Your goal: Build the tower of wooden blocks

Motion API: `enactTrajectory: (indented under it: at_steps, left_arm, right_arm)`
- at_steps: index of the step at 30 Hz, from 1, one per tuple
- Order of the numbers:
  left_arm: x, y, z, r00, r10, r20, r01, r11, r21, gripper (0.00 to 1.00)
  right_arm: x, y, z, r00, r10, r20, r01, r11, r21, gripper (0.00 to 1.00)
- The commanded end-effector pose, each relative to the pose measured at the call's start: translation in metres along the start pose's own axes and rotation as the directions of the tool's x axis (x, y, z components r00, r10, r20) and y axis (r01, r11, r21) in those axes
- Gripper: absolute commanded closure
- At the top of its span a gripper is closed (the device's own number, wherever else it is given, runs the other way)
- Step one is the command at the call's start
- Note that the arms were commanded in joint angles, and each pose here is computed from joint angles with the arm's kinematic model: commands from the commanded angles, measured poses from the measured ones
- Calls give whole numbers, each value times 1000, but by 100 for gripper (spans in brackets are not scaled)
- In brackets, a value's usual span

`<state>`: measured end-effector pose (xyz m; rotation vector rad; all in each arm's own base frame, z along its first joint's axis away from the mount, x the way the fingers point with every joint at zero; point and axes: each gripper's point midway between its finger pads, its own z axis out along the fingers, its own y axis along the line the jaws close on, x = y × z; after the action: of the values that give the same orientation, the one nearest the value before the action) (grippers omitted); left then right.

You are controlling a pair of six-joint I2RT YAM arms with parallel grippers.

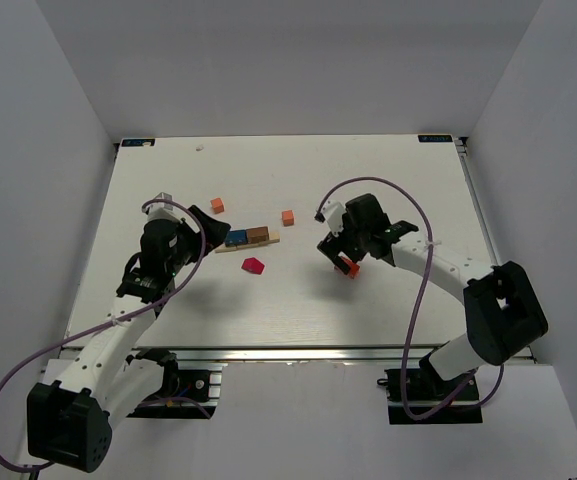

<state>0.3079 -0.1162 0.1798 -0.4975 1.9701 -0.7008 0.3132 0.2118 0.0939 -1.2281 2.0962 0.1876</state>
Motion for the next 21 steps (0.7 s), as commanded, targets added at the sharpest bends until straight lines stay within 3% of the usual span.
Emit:
enactTrajectory:
  at_steps: [1, 5, 9, 12, 20, 21]
  left_arm:
    - [-17, -1, -3, 998, 17, 61, -15, 1000, -24, 2]
    - [-14, 1, 0, 998, 17, 57, -15, 1000, -22, 2]
    - [-9, 8, 6, 999, 18, 39, -16, 999, -47, 2]
    - [-9, 17, 7, 999, 12, 52, -7, 997, -83, 2]
    - [-7, 20, 10, 999, 12, 48, -7, 995, -96, 2]
    - [-7, 20, 10, 999, 12, 49, -7, 995, -99, 2]
  right_arm:
    - [23, 8, 1, 997, 70, -27, -71, 996, -58, 12]
    - [37, 21, 14, 993, 106, -61, -112, 987, -112, 17]
    - [52, 18, 24, 987, 112, -116, -122, 989, -87, 32]
    - [58, 17, 27, 983, 125, -133, -135, 988, -69, 32]
    - [61, 18, 30, 979, 134, -152, -147, 986, -76, 56]
    - [60, 18, 30, 980, 131, -151, -144, 986, -80, 62]
